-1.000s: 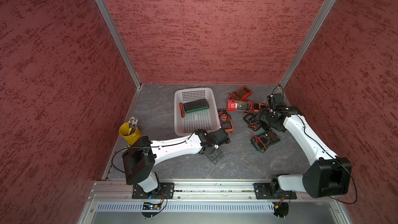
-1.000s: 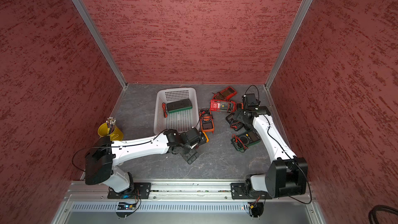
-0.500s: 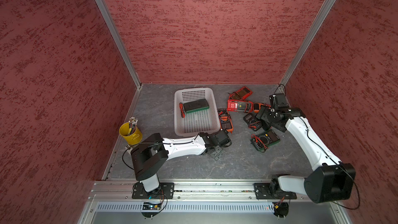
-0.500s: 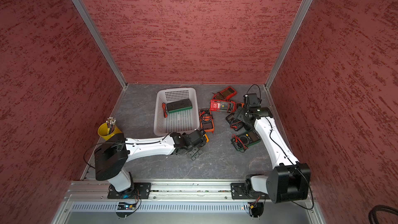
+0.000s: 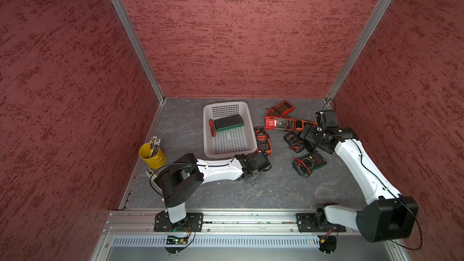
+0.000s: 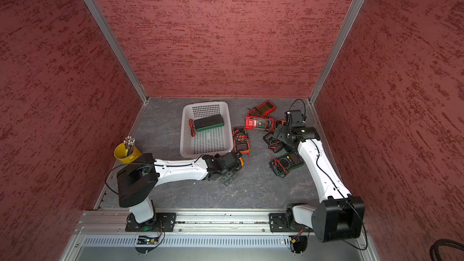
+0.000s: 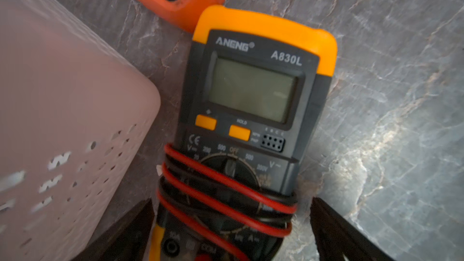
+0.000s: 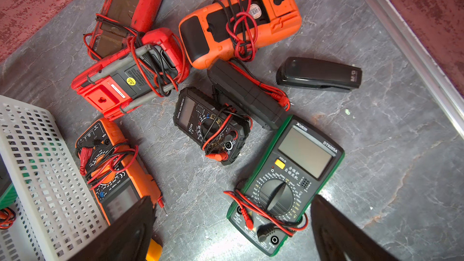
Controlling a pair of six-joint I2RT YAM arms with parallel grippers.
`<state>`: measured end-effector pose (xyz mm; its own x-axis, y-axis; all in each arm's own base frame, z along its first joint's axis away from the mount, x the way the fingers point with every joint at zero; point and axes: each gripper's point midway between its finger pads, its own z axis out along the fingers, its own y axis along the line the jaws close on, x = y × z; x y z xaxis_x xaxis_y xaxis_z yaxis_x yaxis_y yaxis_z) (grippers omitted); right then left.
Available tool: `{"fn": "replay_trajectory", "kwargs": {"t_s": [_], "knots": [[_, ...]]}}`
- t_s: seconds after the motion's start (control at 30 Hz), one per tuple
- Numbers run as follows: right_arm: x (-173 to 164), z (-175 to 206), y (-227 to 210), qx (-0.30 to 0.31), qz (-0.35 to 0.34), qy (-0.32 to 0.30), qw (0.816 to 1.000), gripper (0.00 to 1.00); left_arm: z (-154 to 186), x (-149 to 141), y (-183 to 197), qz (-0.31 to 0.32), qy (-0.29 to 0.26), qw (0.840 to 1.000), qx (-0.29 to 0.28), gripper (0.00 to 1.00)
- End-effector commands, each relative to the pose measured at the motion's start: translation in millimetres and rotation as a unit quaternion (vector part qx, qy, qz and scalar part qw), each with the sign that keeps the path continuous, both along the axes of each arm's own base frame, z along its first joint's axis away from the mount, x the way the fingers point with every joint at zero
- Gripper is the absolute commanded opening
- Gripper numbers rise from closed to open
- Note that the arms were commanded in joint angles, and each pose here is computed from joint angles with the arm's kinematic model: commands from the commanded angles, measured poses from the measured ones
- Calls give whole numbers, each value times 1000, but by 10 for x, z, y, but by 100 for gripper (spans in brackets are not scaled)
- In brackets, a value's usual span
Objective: Put the multimeter into the basket
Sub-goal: Pick up the multimeter from the center of the board.
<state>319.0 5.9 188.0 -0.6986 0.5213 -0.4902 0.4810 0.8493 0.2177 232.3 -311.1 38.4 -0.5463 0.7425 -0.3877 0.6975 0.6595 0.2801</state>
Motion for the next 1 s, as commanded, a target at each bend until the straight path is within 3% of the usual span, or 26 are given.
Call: {"fn": "replay_trajectory", "kwargs": {"t_s": [0.0,0.17,0.23,0.4,0.67,0.77,0.97], "knots": [[21,27,-8,-1,0,-12,1000,99,0,-35,-213,-40,1,999,-7,95],[7,28,-27,-7,-1,-11,1000,99,-42,-252,-345,-80,19,997,-5,79],[4,11,-30,-9,1,-9,1000,99,-49,-295,-375,-86,21,996,-4,79],[29,-10,-21,-9,4,-7,1000,99,-117,-193,-366,-63,22,998,10,97],[72,32,-27,-12,6,-14,1000,99,-140,-63,-559,-58,34,998,-7,100],[74,32,-34,-15,6,-13,1000,99,-169,-62,-611,-66,34,997,-6,91],[51,39,-75,-25,0,-11,1000,99,-179,-88,-666,-83,31,996,-1,47]]}}
